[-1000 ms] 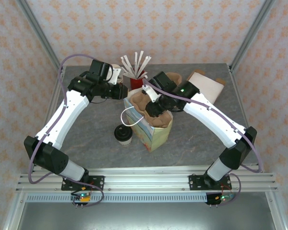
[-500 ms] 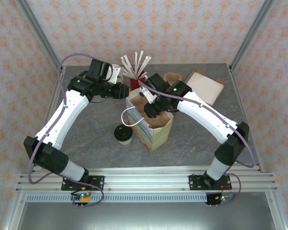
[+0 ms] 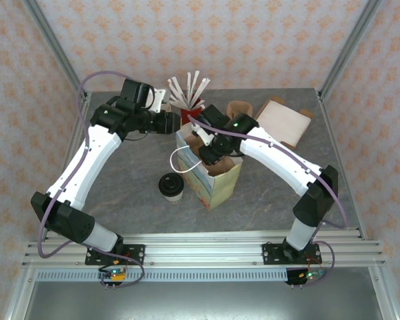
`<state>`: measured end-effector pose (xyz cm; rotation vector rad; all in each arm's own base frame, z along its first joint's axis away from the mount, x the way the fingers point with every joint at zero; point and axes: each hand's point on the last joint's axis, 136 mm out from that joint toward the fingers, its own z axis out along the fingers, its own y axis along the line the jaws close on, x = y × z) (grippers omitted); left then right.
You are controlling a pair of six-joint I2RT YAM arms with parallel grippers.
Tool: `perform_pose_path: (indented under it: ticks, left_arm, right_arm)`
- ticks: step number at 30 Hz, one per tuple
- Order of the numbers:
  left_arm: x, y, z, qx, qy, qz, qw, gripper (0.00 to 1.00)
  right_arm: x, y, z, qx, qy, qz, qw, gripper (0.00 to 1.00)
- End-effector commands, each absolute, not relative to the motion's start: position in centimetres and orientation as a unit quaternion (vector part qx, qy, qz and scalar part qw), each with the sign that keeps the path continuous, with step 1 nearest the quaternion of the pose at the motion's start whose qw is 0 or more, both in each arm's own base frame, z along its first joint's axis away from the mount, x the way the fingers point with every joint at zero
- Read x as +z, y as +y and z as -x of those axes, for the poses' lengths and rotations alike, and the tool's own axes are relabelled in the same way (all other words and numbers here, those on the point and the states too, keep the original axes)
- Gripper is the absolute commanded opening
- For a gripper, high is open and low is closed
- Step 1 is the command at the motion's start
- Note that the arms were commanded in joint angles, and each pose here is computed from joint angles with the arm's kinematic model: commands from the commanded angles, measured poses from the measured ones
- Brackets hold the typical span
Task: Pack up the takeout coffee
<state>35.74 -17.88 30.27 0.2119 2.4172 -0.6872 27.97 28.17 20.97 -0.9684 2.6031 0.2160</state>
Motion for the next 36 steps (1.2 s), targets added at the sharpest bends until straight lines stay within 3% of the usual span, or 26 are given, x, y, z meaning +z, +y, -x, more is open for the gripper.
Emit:
perform_pose_path:
  ticks: [1, 12, 24, 36]
  left_arm:
    - [33.2, -17.1, -35.5, -0.261, 0.900, -0.071, 0.343, 0.48]
    - [33.7, -16.6, -35.0, -0.254, 0.898, -0.069, 0.353, 0.49]
    - [33.1, -16.1, -34.9, -0.237, 0.903, -0.068, 0.351, 0.49]
    - [32.8, -15.4, -34.7, -0.221, 0.906, -0.064, 0.355, 0.50]
  right_arm:
    - [19.0, 27.7, -28.2, 0.049, 0.927, 0.336, 0.158, 0.30]
    - [18.8, 28.9, -27.7, 0.043, 0.926, 0.340, 0.157, 0.31]
    - [22.6, 28.2, -28.1, 0.011, 0.924, 0.330, 0.192, 0.31]
    - [22.0, 28.9, -28.0, -0.003, 0.930, 0.317, 0.185, 0.31]
